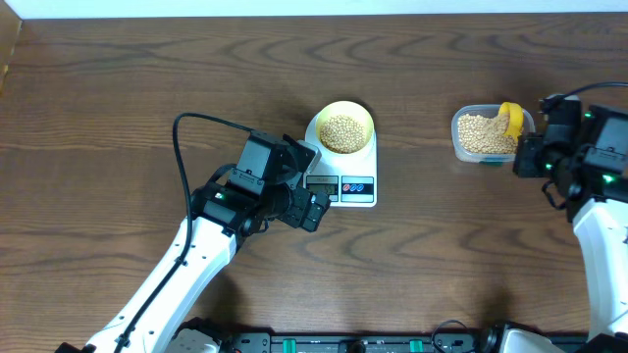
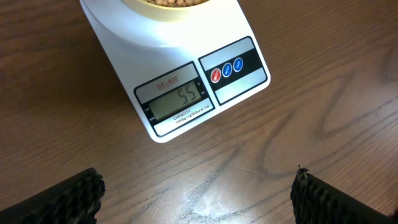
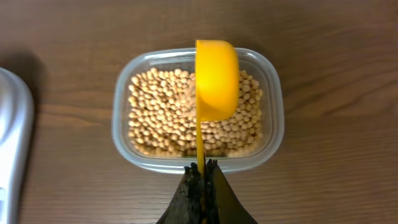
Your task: Scoop item into bowl and weigh 50g on scale
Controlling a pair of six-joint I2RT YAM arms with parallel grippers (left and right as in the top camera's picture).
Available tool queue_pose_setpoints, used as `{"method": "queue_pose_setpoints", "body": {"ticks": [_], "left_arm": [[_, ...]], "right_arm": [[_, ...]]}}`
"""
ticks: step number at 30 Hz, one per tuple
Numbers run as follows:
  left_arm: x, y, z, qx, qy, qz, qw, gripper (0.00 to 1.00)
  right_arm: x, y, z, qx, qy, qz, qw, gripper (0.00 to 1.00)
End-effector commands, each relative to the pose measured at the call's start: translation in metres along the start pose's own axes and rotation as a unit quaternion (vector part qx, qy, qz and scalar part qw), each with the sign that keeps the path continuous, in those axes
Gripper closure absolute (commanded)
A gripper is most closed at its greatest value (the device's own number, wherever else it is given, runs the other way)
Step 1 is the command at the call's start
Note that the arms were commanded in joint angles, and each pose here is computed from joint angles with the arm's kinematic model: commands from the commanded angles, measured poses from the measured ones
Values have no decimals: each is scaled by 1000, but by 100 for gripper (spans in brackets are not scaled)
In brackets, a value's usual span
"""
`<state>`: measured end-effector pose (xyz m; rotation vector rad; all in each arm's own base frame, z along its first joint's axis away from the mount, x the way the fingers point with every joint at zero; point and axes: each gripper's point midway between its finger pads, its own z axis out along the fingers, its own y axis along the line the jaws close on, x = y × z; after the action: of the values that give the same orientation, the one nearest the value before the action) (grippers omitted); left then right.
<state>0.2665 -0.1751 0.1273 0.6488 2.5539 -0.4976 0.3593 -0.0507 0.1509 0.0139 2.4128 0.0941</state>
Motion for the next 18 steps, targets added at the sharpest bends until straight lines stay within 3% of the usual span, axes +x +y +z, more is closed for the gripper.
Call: {"method": "queue_pose_setpoints", "body": {"ticks": [1,11,16,18], "left_arm": [[-4,-2,-1,5,-3,6,1000,2],[-4,-2,-1,5,-3,6,1000,2],[-4,-2,-1,5,-3,6,1000,2],[-4,-2,-1,5,-3,6,1000,2]], "right_arm": [[-2,-4,-2,59,7,-83,995,99],[-5,13,1,95,14,-147,984,99],[-9,41,3,21,-5,-98,995,99],[-9,65,2,-47,-12,-76,996,99]]}}
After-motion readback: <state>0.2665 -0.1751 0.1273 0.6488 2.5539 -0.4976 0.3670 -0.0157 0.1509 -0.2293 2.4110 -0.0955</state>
